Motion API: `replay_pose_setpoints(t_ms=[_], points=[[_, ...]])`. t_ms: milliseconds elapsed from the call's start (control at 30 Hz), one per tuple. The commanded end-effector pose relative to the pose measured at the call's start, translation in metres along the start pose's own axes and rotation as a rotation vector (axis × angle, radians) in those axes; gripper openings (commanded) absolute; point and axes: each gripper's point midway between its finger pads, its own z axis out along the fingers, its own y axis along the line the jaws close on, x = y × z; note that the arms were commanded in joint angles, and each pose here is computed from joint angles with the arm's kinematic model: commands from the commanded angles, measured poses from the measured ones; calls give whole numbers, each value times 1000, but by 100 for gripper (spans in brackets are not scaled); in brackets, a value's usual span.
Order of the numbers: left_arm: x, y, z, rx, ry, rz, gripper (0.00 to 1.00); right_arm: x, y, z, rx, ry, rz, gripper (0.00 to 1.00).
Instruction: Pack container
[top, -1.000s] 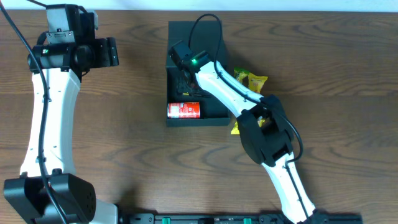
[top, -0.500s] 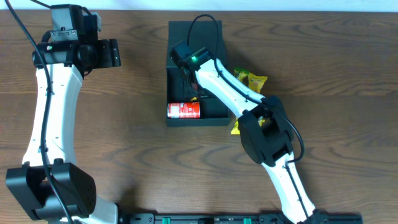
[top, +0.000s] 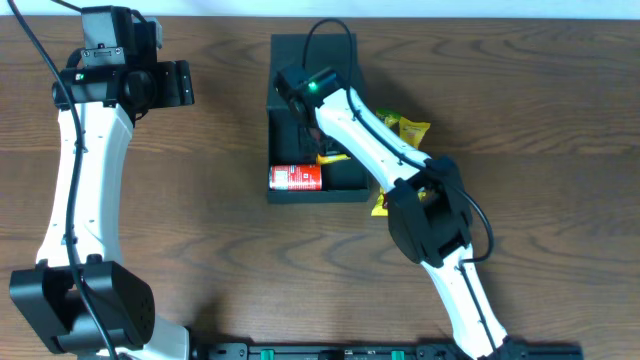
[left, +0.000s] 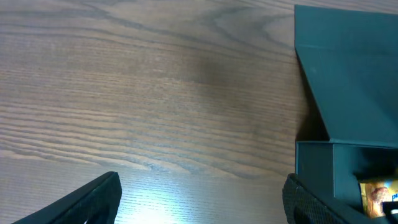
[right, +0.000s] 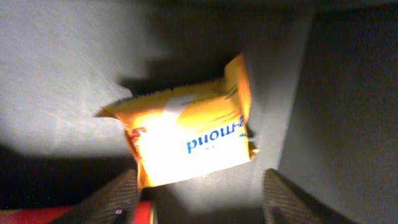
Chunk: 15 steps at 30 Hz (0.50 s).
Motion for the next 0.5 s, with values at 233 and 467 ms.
replay_pose_setpoints(t_ms=[233, 467], points=[[-2, 1, 1, 2, -1, -15, 84, -50, 11, -25, -63, -183, -7, 1], [-2, 1, 2, 2, -2, -14, 85, -42, 21, 3, -93, -156, -86, 1]])
